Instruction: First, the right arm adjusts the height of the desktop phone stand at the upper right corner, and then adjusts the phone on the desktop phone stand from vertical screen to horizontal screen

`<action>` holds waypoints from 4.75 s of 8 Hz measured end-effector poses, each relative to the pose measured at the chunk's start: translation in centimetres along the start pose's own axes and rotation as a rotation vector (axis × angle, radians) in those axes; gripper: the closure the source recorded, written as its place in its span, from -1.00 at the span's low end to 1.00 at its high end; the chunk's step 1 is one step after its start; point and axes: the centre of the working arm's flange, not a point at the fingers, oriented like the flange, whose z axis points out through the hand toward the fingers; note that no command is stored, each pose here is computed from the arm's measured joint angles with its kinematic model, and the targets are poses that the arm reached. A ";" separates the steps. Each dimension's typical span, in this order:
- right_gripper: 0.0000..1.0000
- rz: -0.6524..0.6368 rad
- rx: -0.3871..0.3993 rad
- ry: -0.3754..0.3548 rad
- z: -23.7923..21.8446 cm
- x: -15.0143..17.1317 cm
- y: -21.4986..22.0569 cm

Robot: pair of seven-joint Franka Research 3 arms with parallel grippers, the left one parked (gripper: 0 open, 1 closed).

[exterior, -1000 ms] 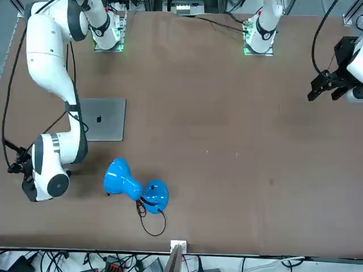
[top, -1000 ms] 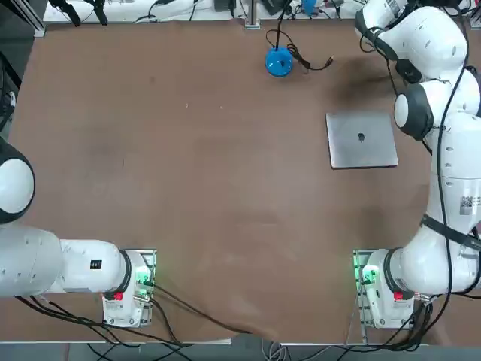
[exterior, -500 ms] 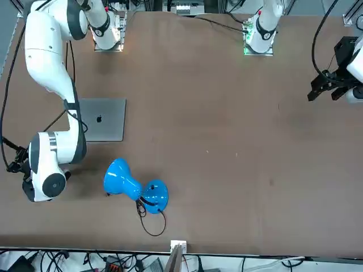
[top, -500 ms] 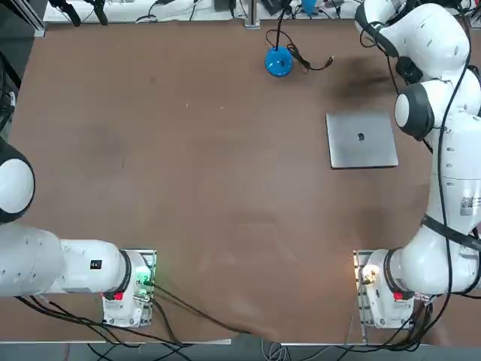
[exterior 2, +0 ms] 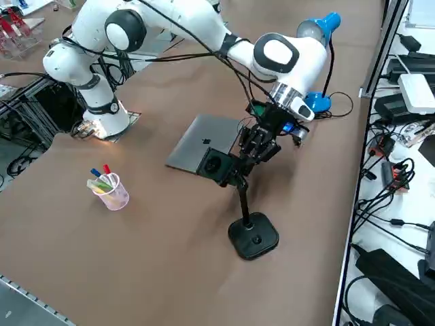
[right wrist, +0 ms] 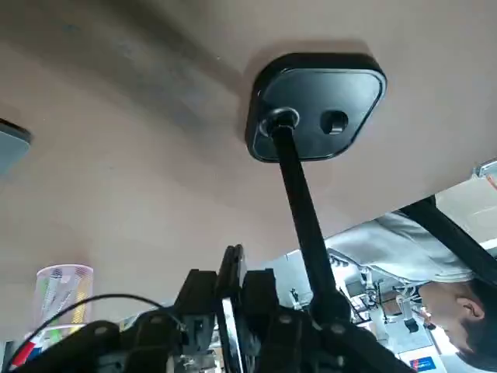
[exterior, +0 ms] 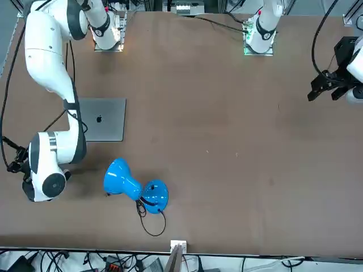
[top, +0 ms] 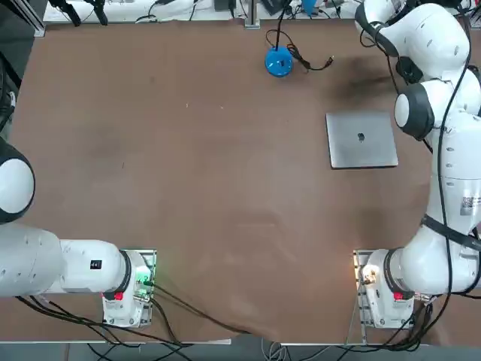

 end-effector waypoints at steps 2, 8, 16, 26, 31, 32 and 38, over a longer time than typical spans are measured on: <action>0.67 0.008 0.003 0.019 -0.4 -0.3 0.2; 0.67 0.024 0.083 0.130 -0.7 -3.7 2.1; 0.67 0.050 0.131 0.217 -1.7 -6.6 3.2; 0.38 0.080 0.151 0.248 -2.7 -9.3 4.0; -0.94 0.117 0.135 0.286 -5.2 -12.8 4.7; -1.00 0.140 0.156 0.332 -6.2 -13.9 4.7; -1.00 0.530 0.490 0.647 -13.6 -23.3 3.4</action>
